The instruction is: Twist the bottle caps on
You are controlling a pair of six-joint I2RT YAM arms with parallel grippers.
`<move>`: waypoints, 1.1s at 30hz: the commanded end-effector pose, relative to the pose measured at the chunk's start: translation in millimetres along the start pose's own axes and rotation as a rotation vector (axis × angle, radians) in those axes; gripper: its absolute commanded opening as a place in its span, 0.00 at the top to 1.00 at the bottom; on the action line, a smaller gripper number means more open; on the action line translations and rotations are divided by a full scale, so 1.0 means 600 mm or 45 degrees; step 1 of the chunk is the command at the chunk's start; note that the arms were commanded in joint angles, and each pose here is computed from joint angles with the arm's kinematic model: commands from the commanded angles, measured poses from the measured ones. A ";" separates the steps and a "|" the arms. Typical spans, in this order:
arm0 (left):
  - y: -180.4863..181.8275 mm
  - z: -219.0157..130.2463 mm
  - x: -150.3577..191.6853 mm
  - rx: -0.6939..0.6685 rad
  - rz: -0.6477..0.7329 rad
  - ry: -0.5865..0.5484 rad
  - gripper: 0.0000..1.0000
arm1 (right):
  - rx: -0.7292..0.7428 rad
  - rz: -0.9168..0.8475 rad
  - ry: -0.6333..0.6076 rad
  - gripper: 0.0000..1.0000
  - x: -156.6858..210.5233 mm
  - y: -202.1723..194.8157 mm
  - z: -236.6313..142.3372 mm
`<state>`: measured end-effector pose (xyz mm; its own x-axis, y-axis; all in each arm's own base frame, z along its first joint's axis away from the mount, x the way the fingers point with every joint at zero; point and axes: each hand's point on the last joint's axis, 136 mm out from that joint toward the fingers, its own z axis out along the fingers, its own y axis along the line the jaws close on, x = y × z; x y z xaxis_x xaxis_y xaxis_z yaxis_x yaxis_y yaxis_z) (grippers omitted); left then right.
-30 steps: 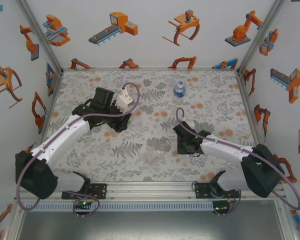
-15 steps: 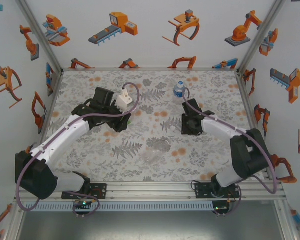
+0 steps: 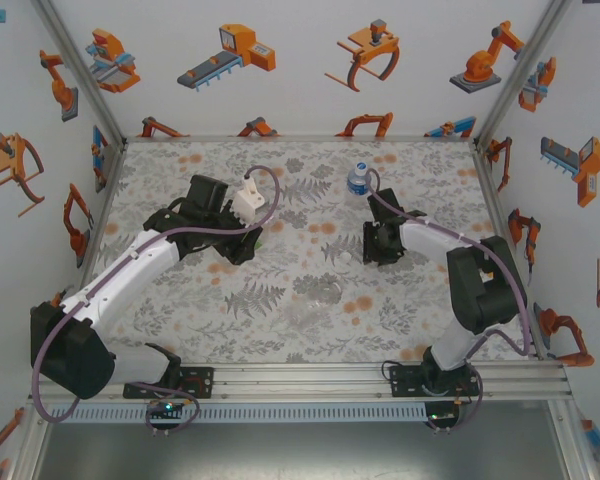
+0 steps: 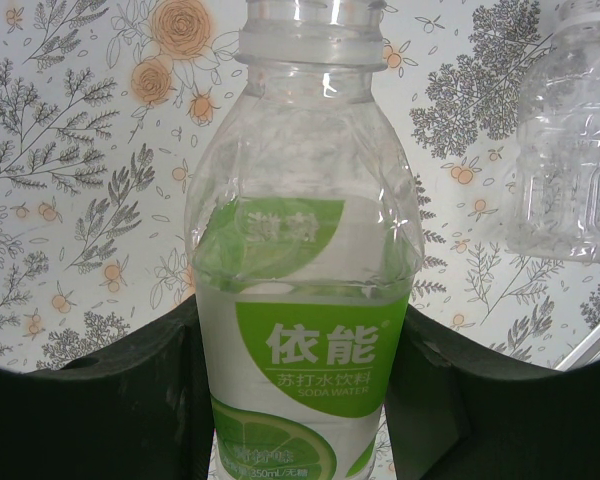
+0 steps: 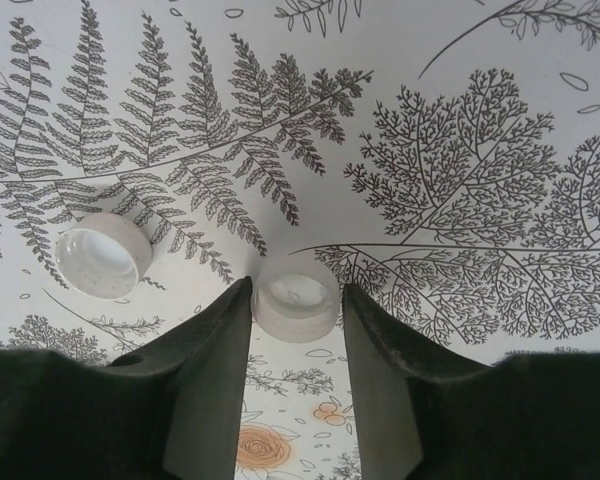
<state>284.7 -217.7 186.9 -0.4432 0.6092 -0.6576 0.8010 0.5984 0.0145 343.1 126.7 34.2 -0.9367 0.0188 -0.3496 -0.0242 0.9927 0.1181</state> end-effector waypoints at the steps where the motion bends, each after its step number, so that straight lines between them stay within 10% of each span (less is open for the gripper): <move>1: -0.011 -0.005 -0.001 0.031 0.034 -0.011 0.88 | 0.007 -0.004 0.003 0.57 -0.010 0.000 -0.016; 33: -0.017 -0.009 -0.003 0.039 0.039 -0.023 0.88 | -0.029 0.000 0.014 0.57 -0.011 0.008 -0.024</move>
<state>282.6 -220.3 187.1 -0.4384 0.6110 -0.6591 0.8074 0.5900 0.0099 346.0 132.0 52.4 -0.9356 0.0192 -0.3525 -0.0331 0.9893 0.1418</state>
